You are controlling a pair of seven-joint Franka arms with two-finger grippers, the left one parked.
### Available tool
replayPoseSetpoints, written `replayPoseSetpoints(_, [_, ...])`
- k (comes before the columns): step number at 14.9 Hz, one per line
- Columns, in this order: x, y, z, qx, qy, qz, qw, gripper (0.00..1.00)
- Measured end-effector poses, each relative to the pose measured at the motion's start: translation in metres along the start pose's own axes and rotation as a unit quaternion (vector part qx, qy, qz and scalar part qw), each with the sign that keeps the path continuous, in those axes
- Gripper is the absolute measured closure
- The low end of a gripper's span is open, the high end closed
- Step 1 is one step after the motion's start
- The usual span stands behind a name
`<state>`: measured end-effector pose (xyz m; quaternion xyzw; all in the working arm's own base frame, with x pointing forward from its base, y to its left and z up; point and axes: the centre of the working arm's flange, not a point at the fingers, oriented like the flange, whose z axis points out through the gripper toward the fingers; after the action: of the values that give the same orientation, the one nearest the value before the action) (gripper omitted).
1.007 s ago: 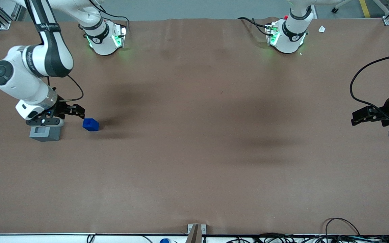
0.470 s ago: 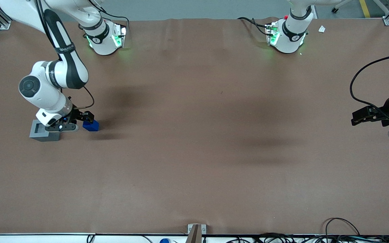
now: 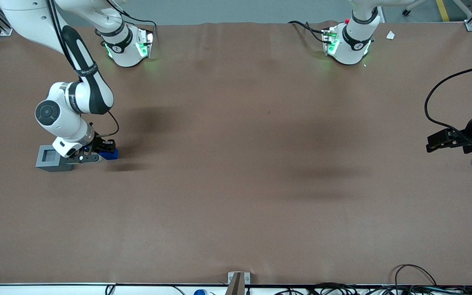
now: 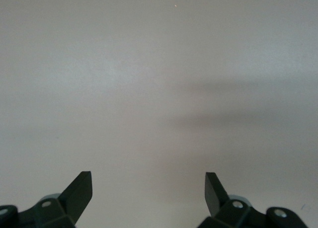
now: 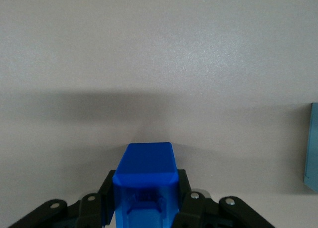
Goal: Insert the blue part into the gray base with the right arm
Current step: 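Lift the blue block and carry it above the gray base's hole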
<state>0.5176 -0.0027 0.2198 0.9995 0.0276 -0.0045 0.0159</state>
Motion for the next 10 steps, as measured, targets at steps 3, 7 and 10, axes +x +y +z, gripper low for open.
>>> replayPoseSetpoints(3, [0.005,0.004,-0.009,0.001,-0.002,0.004,1.0,0.49])
replayPoseSetpoints(7, [0.026,0.039,-0.066,0.011,-0.015,0.036,0.9992,0.49])
replayPoseSetpoints(10, [0.033,0.072,-0.105,0.016,-0.012,0.059,0.9981,0.49])
